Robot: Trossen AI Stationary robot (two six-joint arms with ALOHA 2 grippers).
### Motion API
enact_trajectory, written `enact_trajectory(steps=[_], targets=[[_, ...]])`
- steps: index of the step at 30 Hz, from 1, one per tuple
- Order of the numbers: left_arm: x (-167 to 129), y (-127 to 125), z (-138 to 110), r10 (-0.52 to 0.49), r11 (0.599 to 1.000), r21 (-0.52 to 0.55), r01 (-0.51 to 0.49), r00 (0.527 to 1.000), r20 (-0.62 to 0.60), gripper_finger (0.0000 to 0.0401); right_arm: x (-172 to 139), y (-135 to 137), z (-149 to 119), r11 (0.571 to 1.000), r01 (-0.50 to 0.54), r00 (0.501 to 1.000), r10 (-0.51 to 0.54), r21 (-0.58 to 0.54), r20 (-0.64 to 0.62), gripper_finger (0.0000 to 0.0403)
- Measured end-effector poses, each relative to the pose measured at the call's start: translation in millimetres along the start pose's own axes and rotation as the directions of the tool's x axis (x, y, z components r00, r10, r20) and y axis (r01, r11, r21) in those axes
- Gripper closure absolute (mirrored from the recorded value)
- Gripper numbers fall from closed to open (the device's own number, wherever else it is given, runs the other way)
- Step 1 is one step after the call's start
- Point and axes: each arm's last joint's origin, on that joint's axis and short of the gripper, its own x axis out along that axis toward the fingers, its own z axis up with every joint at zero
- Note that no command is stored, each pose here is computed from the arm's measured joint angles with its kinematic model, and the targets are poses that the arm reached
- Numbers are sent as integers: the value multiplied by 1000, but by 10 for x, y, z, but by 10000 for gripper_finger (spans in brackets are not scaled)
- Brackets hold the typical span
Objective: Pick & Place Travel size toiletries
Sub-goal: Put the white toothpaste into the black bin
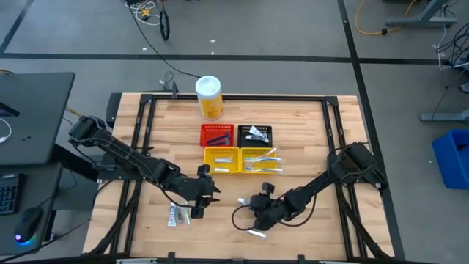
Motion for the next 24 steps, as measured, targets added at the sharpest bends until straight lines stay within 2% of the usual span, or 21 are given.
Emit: enact_trajectory(steps=[7, 12, 15, 17, 20, 22, 24], targets=[[0, 1, 0, 0, 1000, 1, 0, 1000, 0, 257, -96, -41, 69, 998, -63, 997, 62, -24, -38, 304], [0, 1, 0, 1, 1000, 1, -1, 1000, 0, 257, -304, -91, 249, 993, -108, 994, 108, -40, 16, 322], [0, 1, 0, 1, 1000, 1, -1, 1000, 0, 257, -482, -177, 371, 993, -95, 994, 99, -64, 55, 326], [1, 1, -1, 0, 1000, 1, 0, 1000, 0, 257, -641, -262, 470, 995, -48, 992, 58, -93, 112, 326], [1, 2, -1, 2, 1000, 1, -2, 1000, 0, 257, -888, -475, 608, 988, 96, 978, -71, -119, 194, 327], [0, 3, 1, 12, 1000, 1, -12, 1000, 5, 257, -1023, -683, 704, 972, 205, 958, -176, -113, 228, 328], [1, 8, 3, 24, 1000, 1, -24, 1000, 9, 257, -1114, -915, 804, 959, 270, 941, -244, -83, 234, 328]])
